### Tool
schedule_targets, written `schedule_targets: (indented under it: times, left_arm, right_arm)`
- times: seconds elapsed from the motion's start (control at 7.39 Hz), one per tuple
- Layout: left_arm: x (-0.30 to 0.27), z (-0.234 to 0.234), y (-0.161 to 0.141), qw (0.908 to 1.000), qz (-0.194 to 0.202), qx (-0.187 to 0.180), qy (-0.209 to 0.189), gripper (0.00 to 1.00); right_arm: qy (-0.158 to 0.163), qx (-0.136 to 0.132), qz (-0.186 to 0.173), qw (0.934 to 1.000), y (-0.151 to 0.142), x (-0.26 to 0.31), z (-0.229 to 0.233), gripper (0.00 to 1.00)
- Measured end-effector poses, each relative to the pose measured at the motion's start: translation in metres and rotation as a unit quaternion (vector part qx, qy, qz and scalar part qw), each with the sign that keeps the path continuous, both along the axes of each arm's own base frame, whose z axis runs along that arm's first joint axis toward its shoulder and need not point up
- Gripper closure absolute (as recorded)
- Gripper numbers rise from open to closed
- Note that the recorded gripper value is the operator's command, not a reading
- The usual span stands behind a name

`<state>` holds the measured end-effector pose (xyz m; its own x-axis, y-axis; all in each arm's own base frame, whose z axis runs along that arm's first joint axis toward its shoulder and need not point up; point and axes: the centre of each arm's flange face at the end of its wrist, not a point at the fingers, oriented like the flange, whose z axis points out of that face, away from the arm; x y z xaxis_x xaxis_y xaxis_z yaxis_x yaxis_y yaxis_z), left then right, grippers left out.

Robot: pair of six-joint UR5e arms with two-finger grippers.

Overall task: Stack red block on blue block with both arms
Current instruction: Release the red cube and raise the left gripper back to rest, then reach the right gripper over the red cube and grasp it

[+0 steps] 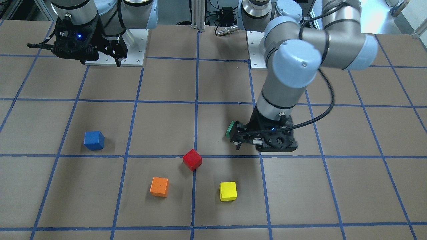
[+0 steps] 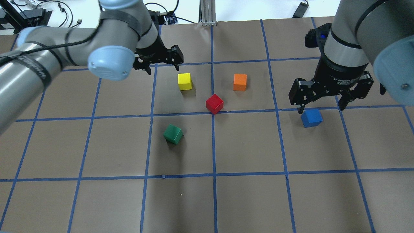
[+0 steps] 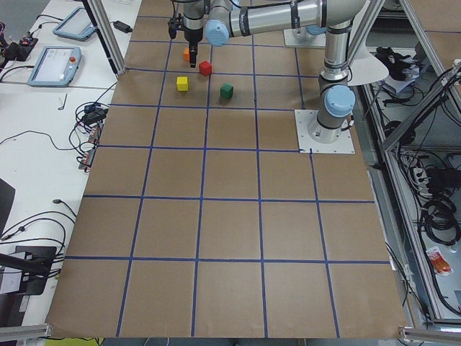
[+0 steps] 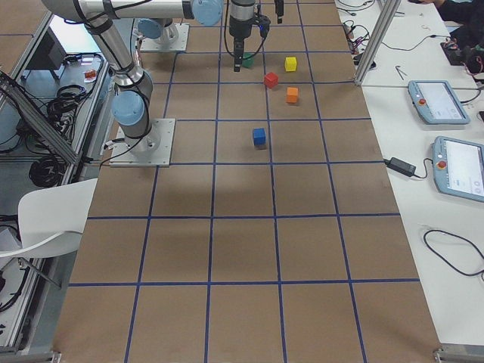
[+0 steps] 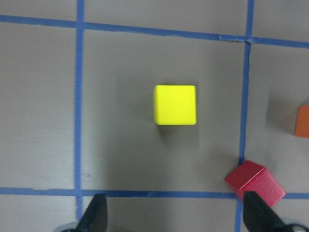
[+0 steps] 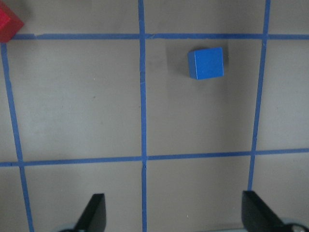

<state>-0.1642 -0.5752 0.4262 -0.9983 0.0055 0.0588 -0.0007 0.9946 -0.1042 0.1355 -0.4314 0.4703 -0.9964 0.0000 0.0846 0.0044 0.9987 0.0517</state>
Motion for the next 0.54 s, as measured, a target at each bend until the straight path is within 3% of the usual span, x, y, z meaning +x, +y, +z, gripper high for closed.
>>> schedule_targets:
  times: [0.27, 0.54]
  left_arm:
    - [0.020, 0.059, 0.028, 0.9998, -0.011, -0.009, -0.013, 0.00]
    - [0.025, 0.087, 0.051, 0.9993, -0.016, 0.001, -0.034, 0.00]
  right_arm:
    - [-0.046, -0.020, 0.000, 0.9988, -0.015, 0.012, -0.020, 0.00]
    - [-0.071, -0.024, -0.015, 0.9971, -0.046, 0.024, -0.053, 0.00]
